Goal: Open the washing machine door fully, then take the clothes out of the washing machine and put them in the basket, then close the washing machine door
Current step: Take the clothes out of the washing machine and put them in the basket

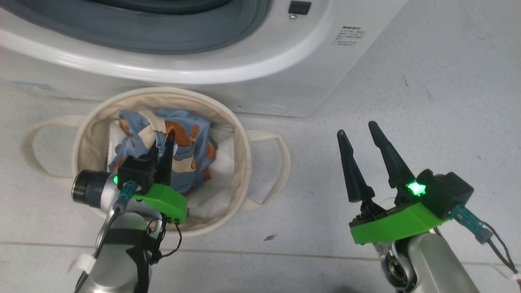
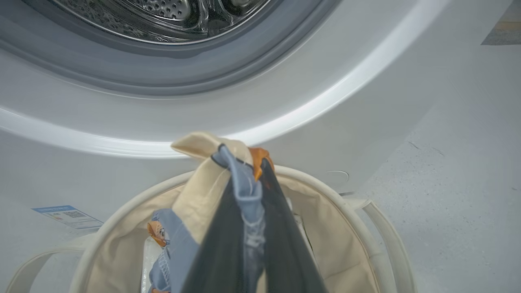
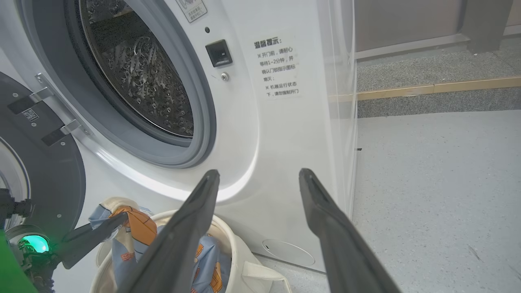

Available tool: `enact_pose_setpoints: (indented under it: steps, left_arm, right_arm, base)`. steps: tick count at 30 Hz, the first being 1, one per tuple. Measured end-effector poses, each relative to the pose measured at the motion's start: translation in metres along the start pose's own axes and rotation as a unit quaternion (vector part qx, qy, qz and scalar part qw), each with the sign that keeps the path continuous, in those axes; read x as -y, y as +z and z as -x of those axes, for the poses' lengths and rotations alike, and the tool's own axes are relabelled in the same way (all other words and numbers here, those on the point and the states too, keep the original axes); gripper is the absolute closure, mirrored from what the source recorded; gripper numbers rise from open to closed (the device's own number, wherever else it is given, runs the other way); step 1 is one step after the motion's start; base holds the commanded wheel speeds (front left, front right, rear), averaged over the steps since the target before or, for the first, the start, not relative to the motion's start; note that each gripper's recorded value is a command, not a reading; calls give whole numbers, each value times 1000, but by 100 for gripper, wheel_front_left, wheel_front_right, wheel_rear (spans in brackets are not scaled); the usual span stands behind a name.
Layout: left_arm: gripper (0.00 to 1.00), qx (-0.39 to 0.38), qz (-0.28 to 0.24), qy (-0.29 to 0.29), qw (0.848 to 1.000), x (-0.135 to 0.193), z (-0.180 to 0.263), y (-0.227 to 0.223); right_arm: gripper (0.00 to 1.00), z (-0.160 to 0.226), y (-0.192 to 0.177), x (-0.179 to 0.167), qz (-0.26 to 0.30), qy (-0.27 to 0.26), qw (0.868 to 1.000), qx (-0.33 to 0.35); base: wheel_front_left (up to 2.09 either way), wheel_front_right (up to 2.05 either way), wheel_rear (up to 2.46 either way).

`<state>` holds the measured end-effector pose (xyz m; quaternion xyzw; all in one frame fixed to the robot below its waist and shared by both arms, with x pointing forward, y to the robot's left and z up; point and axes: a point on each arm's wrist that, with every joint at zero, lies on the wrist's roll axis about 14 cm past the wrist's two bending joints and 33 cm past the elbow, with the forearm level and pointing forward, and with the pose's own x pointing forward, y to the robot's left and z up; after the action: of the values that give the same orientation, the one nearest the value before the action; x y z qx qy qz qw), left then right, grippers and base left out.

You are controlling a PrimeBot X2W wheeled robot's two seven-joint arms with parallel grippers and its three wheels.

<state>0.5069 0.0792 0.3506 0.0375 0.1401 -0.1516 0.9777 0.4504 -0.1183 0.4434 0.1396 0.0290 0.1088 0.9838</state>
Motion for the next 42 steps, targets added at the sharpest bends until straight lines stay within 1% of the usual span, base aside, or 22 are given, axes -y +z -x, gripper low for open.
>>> enact_pose_setpoints:
  steps: [4,9,15,20,21,22,23,24,30,34,37,42]
  left_arm:
    - [100,-38,-4,-12,999,5,-6,-26]
    - [100,-66,-5,-19,998,8,-16,-46]
    - [100,-89,-9,-18,996,7,-17,-60]
    - [100,-96,3,-1,995,1,-16,-64]
    - [86,-95,4,2,996,0,-16,-63]
    - [23,-92,4,6,996,-2,-17,-61]
    - [23,-90,3,7,996,-3,-18,-59]
    - [0,-89,3,8,996,-4,-17,-58]
    - [0,-60,3,16,998,-10,-17,-37]
    - [0,-41,10,31,999,-18,-6,-23]
    - [0,-4,7,46,999,-23,3,-1]
    - [0,69,19,56,996,-23,22,48]
  right_arm:
    - [0,-4,-5,5,1,-3,1000,-5]
    - [0,-6,-8,13,3,-13,1000,-7]
    - [0,-9,-12,15,3,-13,1000,-11]
    - [0,-10,-14,14,2,-12,1000,-12]
    - [0,-10,-14,13,1,-11,1000,-12]
    - [0,-10,-14,13,1,-10,1000,-12]
    - [0,-10,-14,12,1,-10,1000,-12]
    - [0,-11,-14,12,1,-9,1000,-12]
    - [0,-11,-9,7,1,-4,1000,-6]
    - [0,-11,0,1,1,4,1000,4]
    - [0,-10,7,0,3,4,1000,12]
    - [0,-6,18,-7,3,10,1000,23]
  base:
    - [0,0,0]
    - [0,0,0]
    - [0,0,0]
    - [0,0,0]
    - [0,0,0]
    - [0,0,0]
    - [0,0,0]
    - [0,0,0]
    - [0,0,0]
    - [0,0,0]
    - [0,0,0]
    - [0,0,0]
